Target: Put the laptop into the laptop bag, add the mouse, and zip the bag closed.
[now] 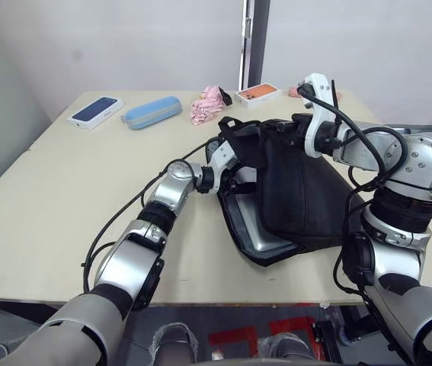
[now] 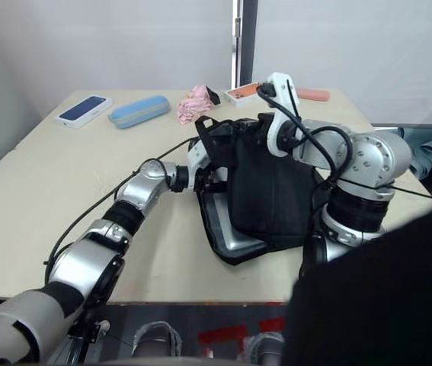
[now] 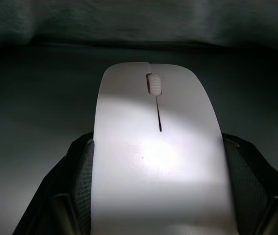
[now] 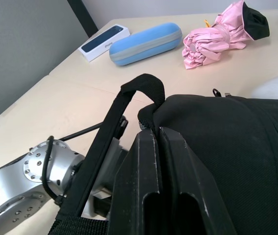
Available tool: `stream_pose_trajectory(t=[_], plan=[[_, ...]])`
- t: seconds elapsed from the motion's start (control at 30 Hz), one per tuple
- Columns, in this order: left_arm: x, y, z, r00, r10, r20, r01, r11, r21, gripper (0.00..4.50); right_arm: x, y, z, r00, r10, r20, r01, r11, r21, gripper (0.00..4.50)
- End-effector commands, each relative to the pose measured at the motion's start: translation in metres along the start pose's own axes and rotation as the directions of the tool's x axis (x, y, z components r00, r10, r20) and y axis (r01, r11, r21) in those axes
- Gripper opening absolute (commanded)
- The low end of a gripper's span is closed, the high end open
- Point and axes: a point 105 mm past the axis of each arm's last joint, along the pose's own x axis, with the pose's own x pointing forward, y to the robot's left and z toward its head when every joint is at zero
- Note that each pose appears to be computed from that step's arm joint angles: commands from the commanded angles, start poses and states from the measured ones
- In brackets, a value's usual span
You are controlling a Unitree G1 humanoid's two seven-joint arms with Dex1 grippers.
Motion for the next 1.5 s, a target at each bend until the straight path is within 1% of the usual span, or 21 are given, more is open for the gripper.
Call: stream_pose_trajectory(t=[0.03,0.17,0.23,0.27,0.3,0.47,0.53,0.6,0.73,0.87,0.97,1.07,1.1,1.2,1.33,1.37,1.5], plan=[[0.012,0.000,0.007,0.999,0.013,0.032,-0.013,1.000,0.013,2.87,-0.009,0.014,0.017,0.996,0.053,0.070,-0.051,0.998,-0.039,0.01],[0.021,-0.004,0.004,0.999,0.019,0.044,-0.019,1.000,-0.013,2.87,-0.010,0.014,0.017,0.996,0.050,0.071,-0.047,0.998,-0.039,0.01],[0.022,-0.005,0.001,0.999,0.024,0.043,-0.023,0.999,-0.026,3.91,-0.010,0.015,0.017,0.996,0.047,0.072,-0.044,0.998,-0.039,0.00],[0.022,-0.006,-0.001,0.999,0.022,0.040,-0.020,0.999,-0.039,4.28,-0.010,0.015,0.016,0.996,0.047,0.071,-0.044,0.998,-0.038,0.00],[0.022,-0.006,-0.002,0.999,0.019,0.038,-0.018,0.999,-0.048,4.44,-0.011,0.015,0.016,0.996,0.047,0.071,-0.045,0.998,-0.037,0.00],[0.014,-0.003,-0.004,1.000,0.020,0.021,-0.021,1.000,0.008,4.44,-0.011,0.014,0.015,0.997,0.041,0.063,-0.038,0.999,-0.038,0.00],[0.003,-0.001,-0.001,0.999,-0.008,0.032,0.007,1.000,0.026,4.44,-0.012,0.013,0.014,0.998,0.039,0.059,-0.036,0.999,-0.040,0.00],[-0.008,0.004,0.001,0.999,-0.004,0.034,0.003,1.000,0.030,4.44,-0.013,0.012,0.014,0.998,0.037,0.056,-0.035,0.999,-0.038,0.00],[-0.032,0.000,0.005,0.998,-0.049,0.036,0.046,0.996,0.079,4.44,-0.015,0.009,0.013,0.998,0.033,0.048,-0.031,0.999,-0.035,0.00],[-0.070,-0.009,0.012,0.995,-0.094,0.042,0.091,0.992,0.085,4.44,-0.016,0.006,0.010,0.999,0.029,0.036,-0.028,0.999,-0.029,0.00],[-0.095,-0.016,0.012,0.994,-0.112,0.012,0.111,0.990,0.088,4.44,-0.016,0.005,0.009,0.999,0.029,0.028,-0.029,0.999,-0.025,0.00],[-0.128,-0.021,0.014,0.993,-0.114,-0.023,0.116,0.990,0.085,4.44,-0.013,0.006,0.006,0.999,0.043,0.015,-0.043,0.999,-0.019,0.00],[-0.138,-0.022,0.014,0.993,-0.109,-0.034,0.112,0.990,0.087,4.44,-0.012,0.008,0.005,0.999,0.051,0.008,-0.050,0.999,-0.021,0.00],[-0.168,-0.018,0.023,0.998,-0.045,-0.038,0.047,0.997,0.063,4.44,-0.005,0.016,-0.001,0.996,0.087,-0.017,-0.087,0.996,-0.033,0.00],[-0.199,-0.027,0.037,0.999,-0.042,-0.029,0.043,0.998,0.040,4.44,0.002,0.018,-0.010,0.994,0.101,-0.039,-0.103,0.993,-0.051,0.00],[-0.210,-0.027,0.042,0.999,-0.020,-0.033,0.021,0.999,0.043,4.44,0.006,0.019,-0.014,0.992,0.112,-0.051,-0.115,0.992,-0.053,0.00],[-0.240,-0.029,0.056,0.999,0.025,-0.033,-0.024,0.999,0.040,4.44,0.014,0.026,-0.029,0.982,0.166,-0.093,-0.171,0.984,-0.055,0.00]])
